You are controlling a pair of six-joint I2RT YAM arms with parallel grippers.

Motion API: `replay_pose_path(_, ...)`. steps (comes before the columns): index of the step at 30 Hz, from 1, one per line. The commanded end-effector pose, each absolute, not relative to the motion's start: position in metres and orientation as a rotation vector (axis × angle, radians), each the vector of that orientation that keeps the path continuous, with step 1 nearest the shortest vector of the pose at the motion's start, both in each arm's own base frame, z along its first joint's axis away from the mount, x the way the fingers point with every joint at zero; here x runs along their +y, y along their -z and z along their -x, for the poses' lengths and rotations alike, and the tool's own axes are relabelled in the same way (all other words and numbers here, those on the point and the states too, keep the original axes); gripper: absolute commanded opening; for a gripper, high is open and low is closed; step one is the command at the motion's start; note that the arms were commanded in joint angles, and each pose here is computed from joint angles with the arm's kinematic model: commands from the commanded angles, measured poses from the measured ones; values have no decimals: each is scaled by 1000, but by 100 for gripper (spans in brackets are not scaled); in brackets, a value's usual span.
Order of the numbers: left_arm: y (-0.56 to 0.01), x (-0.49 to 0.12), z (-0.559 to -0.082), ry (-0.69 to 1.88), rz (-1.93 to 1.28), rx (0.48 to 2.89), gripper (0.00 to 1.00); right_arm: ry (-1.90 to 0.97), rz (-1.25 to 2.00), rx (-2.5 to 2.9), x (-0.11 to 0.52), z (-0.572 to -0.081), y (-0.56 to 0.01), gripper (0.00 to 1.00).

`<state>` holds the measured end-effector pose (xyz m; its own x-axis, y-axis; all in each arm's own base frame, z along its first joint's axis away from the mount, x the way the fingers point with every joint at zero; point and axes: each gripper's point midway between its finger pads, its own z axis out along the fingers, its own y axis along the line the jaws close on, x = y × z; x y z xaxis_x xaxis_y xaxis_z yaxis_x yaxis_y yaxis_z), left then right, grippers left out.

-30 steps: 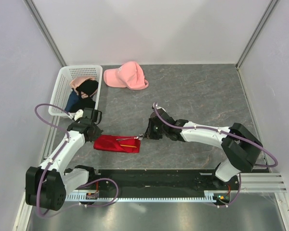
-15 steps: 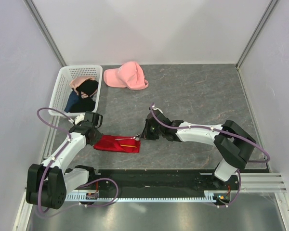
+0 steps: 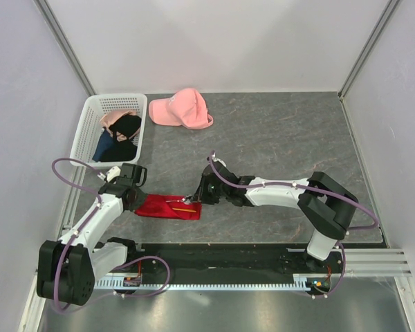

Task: Fold the napkin into a case and place the utensils inside
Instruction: Insert the spoon into the folded napkin.

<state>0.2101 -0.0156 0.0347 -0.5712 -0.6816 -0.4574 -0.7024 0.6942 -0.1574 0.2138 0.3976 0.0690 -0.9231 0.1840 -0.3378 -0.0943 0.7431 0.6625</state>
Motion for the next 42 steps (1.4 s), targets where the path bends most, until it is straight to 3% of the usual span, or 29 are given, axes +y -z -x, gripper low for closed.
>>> replay_pose_path(1,-40,-12,-218,-42,1113,2342,2,-1085,-128,2520,417,-217,-82,0)
replay_pose_path(22,-58,-24,-226,64,1074,2331,2,-1122,-229,2561,418,-209,-56,1)
replay_pose_path(24,-66,-26,-230,95,1056,2318,2,-1120,-215,2563,418,-208,-55,4)
replay_pose_path(30,-92,-45,-242,225,899,2347,9,-1161,-151,2559,422,-205,-62,27)
replay_pose_path(31,-97,-51,-243,271,865,2354,12,-1165,-138,2557,423,-205,-63,34)
replay_pose_path(36,-130,-76,-252,465,668,2319,24,-1125,-110,2558,417,-205,-69,51)
replay_pose_path(42,-168,-115,-255,735,383,2262,32,-1035,-24,2519,405,-210,-87,55)
